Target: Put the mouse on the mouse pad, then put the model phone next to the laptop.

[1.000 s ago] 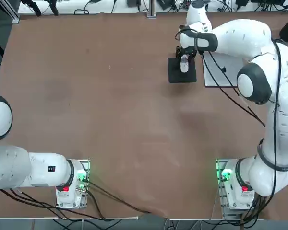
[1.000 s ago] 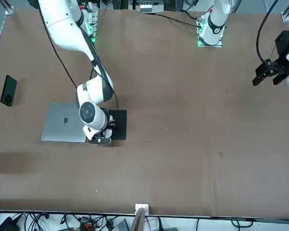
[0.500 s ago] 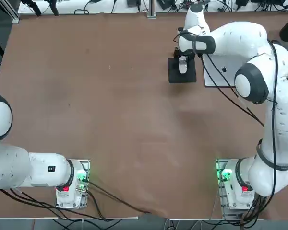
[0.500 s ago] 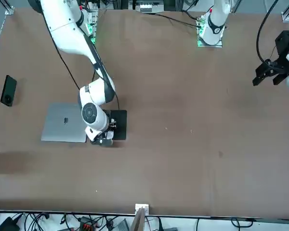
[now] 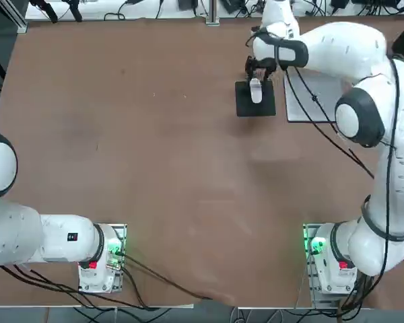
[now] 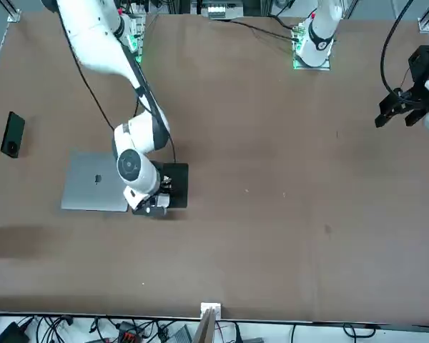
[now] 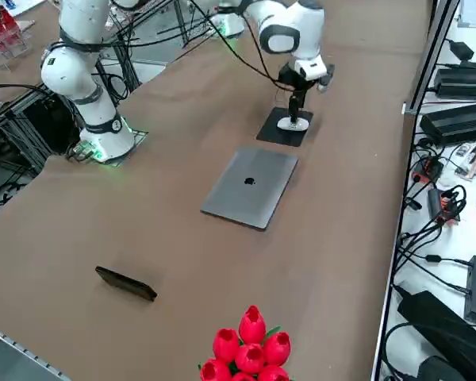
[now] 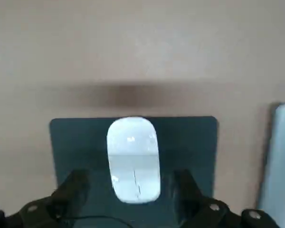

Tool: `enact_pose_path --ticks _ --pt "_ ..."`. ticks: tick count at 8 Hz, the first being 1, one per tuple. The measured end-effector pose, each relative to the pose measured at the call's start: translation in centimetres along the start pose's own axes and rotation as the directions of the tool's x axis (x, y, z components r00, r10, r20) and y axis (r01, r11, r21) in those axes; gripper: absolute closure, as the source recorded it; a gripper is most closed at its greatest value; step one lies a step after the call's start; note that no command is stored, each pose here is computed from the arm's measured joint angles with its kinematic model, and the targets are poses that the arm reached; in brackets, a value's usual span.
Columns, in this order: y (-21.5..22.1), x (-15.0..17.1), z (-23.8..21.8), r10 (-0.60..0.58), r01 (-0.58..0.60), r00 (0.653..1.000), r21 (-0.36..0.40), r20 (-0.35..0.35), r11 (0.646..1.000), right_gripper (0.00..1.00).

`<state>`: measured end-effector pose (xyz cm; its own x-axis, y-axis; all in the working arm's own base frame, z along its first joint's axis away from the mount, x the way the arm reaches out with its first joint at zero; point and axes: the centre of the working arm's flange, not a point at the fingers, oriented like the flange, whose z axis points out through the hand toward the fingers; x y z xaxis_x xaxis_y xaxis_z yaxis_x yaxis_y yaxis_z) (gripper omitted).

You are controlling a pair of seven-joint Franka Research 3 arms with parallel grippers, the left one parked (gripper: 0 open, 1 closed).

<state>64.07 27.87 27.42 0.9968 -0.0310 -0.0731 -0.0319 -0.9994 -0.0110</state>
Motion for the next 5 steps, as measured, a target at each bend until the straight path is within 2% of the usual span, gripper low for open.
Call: enact_pose_path --ticks 2,4,5 --pt "7.0 0.5 -9.0 0.097 -0.097 0.995 -0.003 0.029 0.995 0.0" --pt "19.6 1.2 -14.5 0.255 -0.255 0.965 -0.006 0.062 0.967 0.0" --pt "26.6 1.4 -15.0 0.294 -0.294 0.953 0.0 0.074 0.956 0.0"
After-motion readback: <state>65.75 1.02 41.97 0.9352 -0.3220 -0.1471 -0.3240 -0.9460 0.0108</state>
